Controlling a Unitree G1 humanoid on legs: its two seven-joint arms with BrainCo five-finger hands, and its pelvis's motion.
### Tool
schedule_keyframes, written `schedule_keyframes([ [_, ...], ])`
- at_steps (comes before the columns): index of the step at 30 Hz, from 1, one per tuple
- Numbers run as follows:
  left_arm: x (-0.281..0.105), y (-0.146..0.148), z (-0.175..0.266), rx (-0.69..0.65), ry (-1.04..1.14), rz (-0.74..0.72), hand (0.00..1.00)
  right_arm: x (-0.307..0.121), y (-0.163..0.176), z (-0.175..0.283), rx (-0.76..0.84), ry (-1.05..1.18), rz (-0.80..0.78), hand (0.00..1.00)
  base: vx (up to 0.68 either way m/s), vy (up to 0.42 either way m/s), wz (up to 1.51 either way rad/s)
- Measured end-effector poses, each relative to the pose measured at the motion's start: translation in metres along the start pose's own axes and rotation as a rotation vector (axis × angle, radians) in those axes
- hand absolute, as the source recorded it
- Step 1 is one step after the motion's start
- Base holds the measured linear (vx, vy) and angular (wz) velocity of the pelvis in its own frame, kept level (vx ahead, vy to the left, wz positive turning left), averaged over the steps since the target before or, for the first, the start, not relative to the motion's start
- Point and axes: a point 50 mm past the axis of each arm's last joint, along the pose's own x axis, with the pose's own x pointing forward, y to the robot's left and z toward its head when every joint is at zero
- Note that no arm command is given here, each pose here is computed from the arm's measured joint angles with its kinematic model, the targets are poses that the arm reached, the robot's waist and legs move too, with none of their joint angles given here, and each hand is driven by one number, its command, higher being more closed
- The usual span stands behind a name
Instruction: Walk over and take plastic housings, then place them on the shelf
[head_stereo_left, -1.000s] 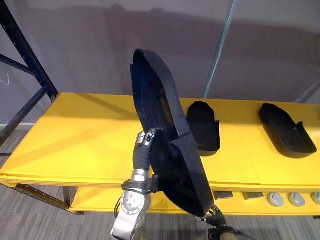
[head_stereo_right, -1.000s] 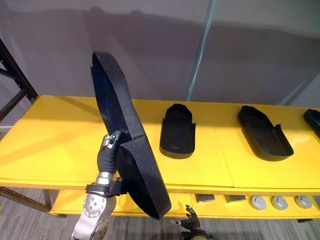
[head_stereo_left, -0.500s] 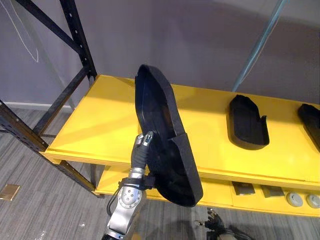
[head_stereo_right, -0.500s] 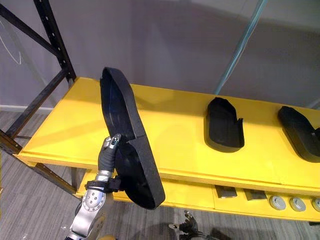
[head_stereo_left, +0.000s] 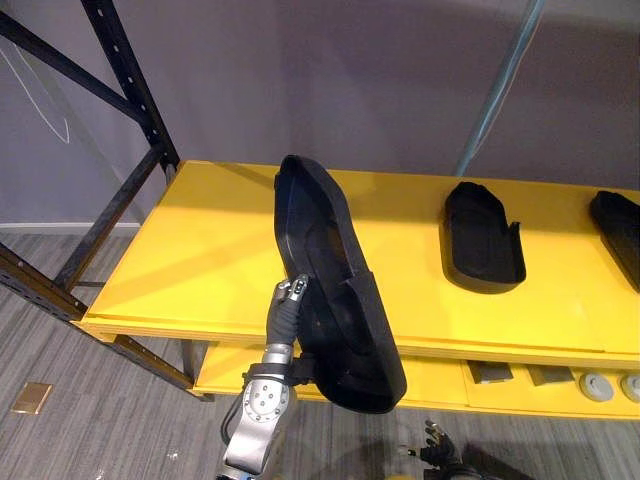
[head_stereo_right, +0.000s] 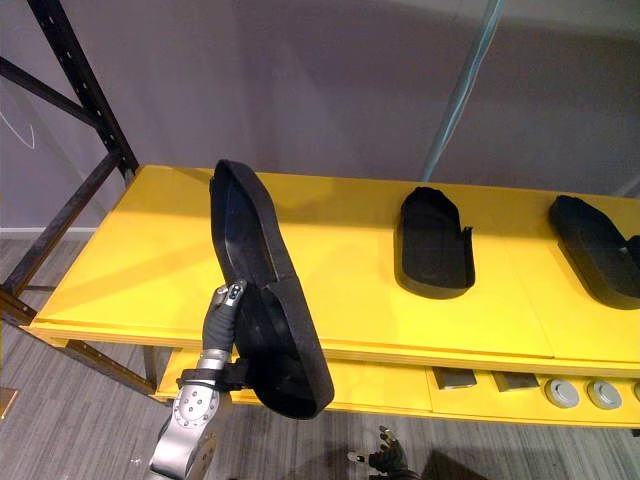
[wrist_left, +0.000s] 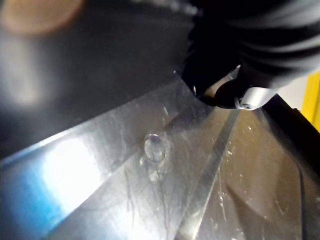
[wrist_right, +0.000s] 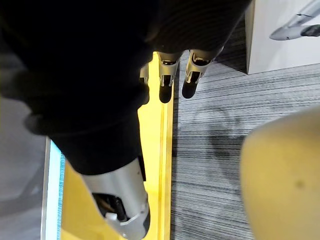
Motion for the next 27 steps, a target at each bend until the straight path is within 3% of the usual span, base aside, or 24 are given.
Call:
schedule_keyframes([
  [6,0.011,0.029,-0.007,0.160,0.037,0.080,1.00,-0.002,-0.003,-0.006,-0.004,0.018,-0.005,0.00,0.04,0.004,-0.04],
  [13,0.060,0.072,0.012,0.387,-0.002,0.196,1.00,-0.001,-0.008,-0.006,-0.006,0.018,-0.001,0.00,-0.08,0.052,-0.12],
  [18,0.086,0.102,0.027,0.479,0.006,0.279,1.00,-0.002,-0.010,-0.004,-0.007,0.010,0.011,0.00,-0.17,0.027,-0.13],
  [27,0.116,0.117,0.041,0.570,0.032,0.329,1.00,-0.011,-0.025,-0.026,-0.026,0.066,-0.009,0.00,-0.14,0.005,-0.01],
])
